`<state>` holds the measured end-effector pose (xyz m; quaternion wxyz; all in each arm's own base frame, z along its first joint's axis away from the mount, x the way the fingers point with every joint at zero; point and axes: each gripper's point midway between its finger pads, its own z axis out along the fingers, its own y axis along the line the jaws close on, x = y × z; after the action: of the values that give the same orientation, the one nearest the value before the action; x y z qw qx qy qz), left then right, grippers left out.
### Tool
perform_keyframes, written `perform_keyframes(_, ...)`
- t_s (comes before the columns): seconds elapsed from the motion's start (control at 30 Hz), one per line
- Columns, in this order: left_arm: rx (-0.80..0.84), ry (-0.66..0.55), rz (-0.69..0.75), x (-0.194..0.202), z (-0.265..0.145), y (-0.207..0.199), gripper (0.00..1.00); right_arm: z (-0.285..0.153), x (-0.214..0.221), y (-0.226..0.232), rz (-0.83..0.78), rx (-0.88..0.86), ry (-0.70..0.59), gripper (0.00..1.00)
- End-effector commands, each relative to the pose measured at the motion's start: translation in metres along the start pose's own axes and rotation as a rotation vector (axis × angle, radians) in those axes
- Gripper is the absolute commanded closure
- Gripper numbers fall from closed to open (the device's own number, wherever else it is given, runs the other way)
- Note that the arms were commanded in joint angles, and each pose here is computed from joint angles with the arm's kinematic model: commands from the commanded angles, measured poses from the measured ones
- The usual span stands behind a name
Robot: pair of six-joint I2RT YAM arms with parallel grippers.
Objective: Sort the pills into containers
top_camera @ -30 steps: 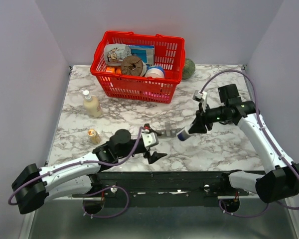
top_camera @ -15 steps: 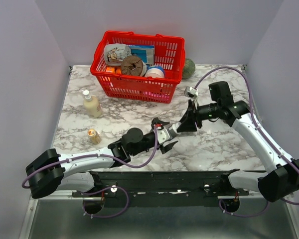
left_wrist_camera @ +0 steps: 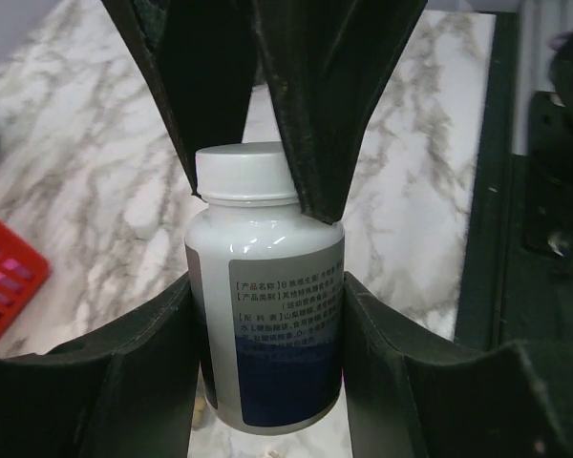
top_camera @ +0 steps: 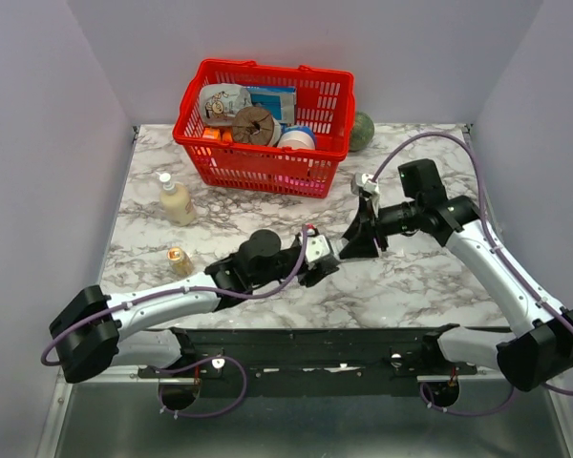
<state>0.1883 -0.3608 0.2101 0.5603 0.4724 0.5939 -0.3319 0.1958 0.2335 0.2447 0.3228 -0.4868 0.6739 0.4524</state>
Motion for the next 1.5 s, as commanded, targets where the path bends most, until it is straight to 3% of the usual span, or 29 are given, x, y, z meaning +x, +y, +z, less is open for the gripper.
perform_keyframes(0.0, 0.309, -0.043, -0.154, -0.023, -0.027, -0.038, 1.00, 0.004, 0.004, 0.054, -0.501, -0.228, 0.000, 0.89)
perform_keyframes(0.1, 0.442, -0.051, -0.197, -0.031, -0.046, -0.052, 1.00, 0.014, 0.011, 0.058, -0.722, -0.239, 0.040, 0.87)
perform_keyframes(0.23, 0.462, -0.047, -0.193, -0.034, -0.057, -0.054, 1.00, 0.021, 0.002, 0.058, -0.670, -0.263, 0.039, 0.82)
perform_keyframes(0.27, 0.428, -0.043, -0.163, -0.030, -0.057, -0.049, 1.00, 0.022, -0.001, 0.058, -0.643, -0.263, 0.028, 0.61)
perform_keyframes(0.37, 0.263, -0.018, -0.108, -0.020, -0.058, -0.024, 1.00, 0.022, -0.015, 0.056, -0.493, -0.200, 0.016, 0.16)
perform_keyframes(0.43, 0.134, -0.048, -0.079, -0.024, -0.061, -0.004, 1.00, 0.019, -0.023, 0.057, -0.394, -0.163, 0.002, 0.06)
perform_keyframes(0.57, 0.009, -0.106, -0.050, -0.026, -0.066, 0.013, 1.00, 0.018, -0.036, 0.045, -0.179, -0.049, -0.026, 0.00)
perform_keyframes(0.73, -0.076, -0.073, 0.003, -0.020, -0.059, 0.017, 1.00, 0.020, -0.048, 0.019, 0.144, 0.132, -0.076, 0.00)
perform_keyframes(1.03, -0.197, -0.024, 0.046, -0.023, -0.049, 0.026, 1.00, 0.041, -0.022, 0.005, 0.323, 0.115, -0.019, 0.06)
perform_keyframes(1.13, -0.190, -0.019, 0.046, -0.021, -0.047, 0.025, 1.00, 0.043, -0.023, 0.003, 0.327, 0.112, -0.018, 0.22)
perform_keyframes(1.17, -0.190, -0.020, 0.046, -0.022, -0.047, 0.025, 1.00, 0.043, -0.024, 0.005, 0.323, 0.102, -0.019, 0.35)
perform_keyframes(1.33, -0.176, -0.002, 0.050, -0.016, -0.047, 0.022, 1.00, 0.043, -0.028, 0.015, 0.286, 0.031, -0.018, 0.64)
perform_keyframes(1.37, -0.162, -0.003, 0.054, -0.016, -0.047, 0.020, 1.00, 0.043, -0.030, 0.024, 0.270, -0.025, -0.020, 0.74)
perform_keyframes(1.47, 0.005, 0.016, 0.084, -0.011, -0.046, -0.006, 1.00, 0.041, -0.032, 0.046, 0.077, -0.163, -0.006, 0.83)
